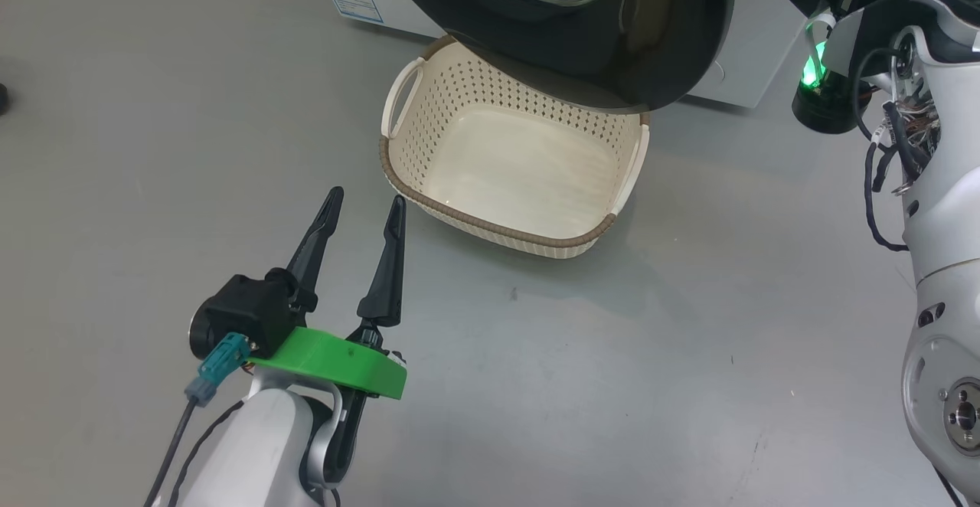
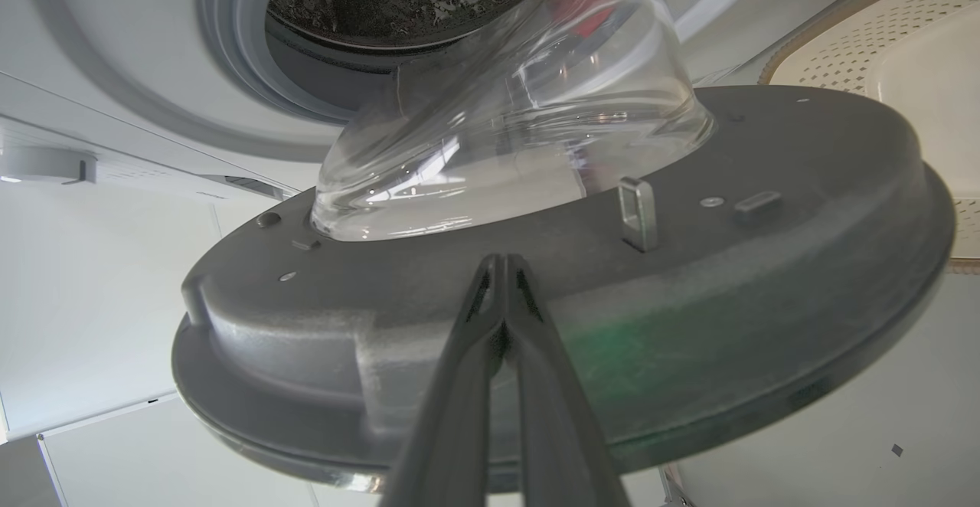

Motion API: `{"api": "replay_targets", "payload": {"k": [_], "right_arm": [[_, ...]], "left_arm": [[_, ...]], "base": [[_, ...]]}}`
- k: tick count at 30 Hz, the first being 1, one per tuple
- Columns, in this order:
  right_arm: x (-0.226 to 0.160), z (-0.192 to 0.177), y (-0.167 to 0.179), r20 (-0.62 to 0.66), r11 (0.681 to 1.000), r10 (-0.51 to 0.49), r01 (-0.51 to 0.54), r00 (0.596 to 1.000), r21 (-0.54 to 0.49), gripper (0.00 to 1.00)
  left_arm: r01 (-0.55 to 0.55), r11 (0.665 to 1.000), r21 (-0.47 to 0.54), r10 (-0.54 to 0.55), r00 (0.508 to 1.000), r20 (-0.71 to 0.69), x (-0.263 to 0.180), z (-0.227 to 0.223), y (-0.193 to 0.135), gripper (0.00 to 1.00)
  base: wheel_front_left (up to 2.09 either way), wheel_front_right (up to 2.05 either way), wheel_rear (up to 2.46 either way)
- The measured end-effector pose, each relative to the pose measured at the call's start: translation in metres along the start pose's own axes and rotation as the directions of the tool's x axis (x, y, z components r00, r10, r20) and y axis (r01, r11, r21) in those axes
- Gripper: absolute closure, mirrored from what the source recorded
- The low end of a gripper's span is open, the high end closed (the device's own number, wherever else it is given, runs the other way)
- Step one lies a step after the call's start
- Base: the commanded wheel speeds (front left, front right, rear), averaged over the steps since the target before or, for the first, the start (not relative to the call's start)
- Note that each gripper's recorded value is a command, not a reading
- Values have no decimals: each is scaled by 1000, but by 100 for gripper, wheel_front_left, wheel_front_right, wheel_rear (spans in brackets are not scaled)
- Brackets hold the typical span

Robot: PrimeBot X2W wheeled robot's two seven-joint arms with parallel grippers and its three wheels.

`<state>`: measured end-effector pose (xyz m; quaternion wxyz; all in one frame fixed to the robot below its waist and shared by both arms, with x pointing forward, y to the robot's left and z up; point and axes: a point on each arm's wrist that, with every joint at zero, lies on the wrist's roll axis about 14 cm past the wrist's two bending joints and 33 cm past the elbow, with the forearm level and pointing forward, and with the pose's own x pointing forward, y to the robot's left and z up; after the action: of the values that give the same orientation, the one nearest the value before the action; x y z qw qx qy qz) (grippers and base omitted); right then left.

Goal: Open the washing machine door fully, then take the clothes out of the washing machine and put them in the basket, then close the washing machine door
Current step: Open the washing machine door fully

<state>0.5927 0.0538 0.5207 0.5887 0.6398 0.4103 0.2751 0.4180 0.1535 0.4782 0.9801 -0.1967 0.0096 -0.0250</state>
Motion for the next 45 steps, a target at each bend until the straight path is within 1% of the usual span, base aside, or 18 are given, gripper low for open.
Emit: {"api": "replay_targets", "payload": {"k": [12,15,18,19,21,24,27,28,29,33,35,36,38,39,41,42,43,45], "right_arm": [[-3,-3,2,0,1000,7,-7,1000,7,100],[-4,-1,5,20,999,30,-30,999,-20,100],[-6,3,17,55,994,76,-71,996,-88,100],[-7,5,19,69,990,77,-68,995,-121,100],[-13,10,17,99,978,61,-39,993,-205,100],[-27,22,10,155,945,28,24,988,-327,100],[-42,35,9,232,912,20,78,972,-403,100],[-46,37,9,251,896,17,97,968,-434,100],[-49,38,10,264,873,9,121,965,-473,100],[-64,34,2,316,764,-27,224,948,-606,100],[-72,32,2,348,715,-19,256,937,-651,100],[-76,29,6,354,682,-4,262,935,-683,100],[-80,17,21,352,596,42,259,935,-760,100],[-80,17,21,352,596,42,259,935,-760,100],[-84,5,31,346,517,83,256,935,-817,100],[-87,-1,30,345,480,90,263,934,-837,100],[-91,-5,27,348,454,92,272,933,-849,100],[-103,-9,12,370,426,83,303,925,-853,100]], "left_arm": [[1,1000,0,-1,1000,-1,-3,0,-1,0],[3,1000,4,-3,1000,1,-3,0,-2,0],[1,1000,1,-1,1000,6,-4,2,-1,0],[-4,1000,0,4,1000,9,-5,3,0,0],[-11,1000,-2,11,1000,11,-7,4,2,0],[-16,1000,-4,16,1000,13,-9,5,2,0],[-16,1000,-4,16,1000,25,-9,9,2,0],[-14,1000,-5,14,999,28,-9,10,2,0],[-13,1000,-6,13,999,33,-9,12,1,0],[-27,1000,-8,28,998,50,-11,17,4,0],[-32,999,-12,32,998,52,-13,18,5,0],[-33,999,-14,34,998,53,-15,18,5,0],[-34,999,-14,35,997,63,-16,21,5,0],[-34,999,-14,35,997,63,-16,21,5,0],[-34,999,-15,35,997,68,-17,23,5,0],[-33,999,-10,34,997,70,-18,23,5,0],[-32,999,-5,32,997,73,-18,24,4,0],[-23,1000,-3,23,997,78,-19,26,1,0]], "base": [[0,0,0],[0,0,0],[0,0,0],[0,0,0],[0,0,0],[0,0,0],[0,0,0],[0,0,0],[0,0,0],[0,0,0],[0,0,0],[0,0,0],[0,0,0],[0,0,0],[0,0,0],[0,0,0],[0,0,0],[0,0,0]]}}
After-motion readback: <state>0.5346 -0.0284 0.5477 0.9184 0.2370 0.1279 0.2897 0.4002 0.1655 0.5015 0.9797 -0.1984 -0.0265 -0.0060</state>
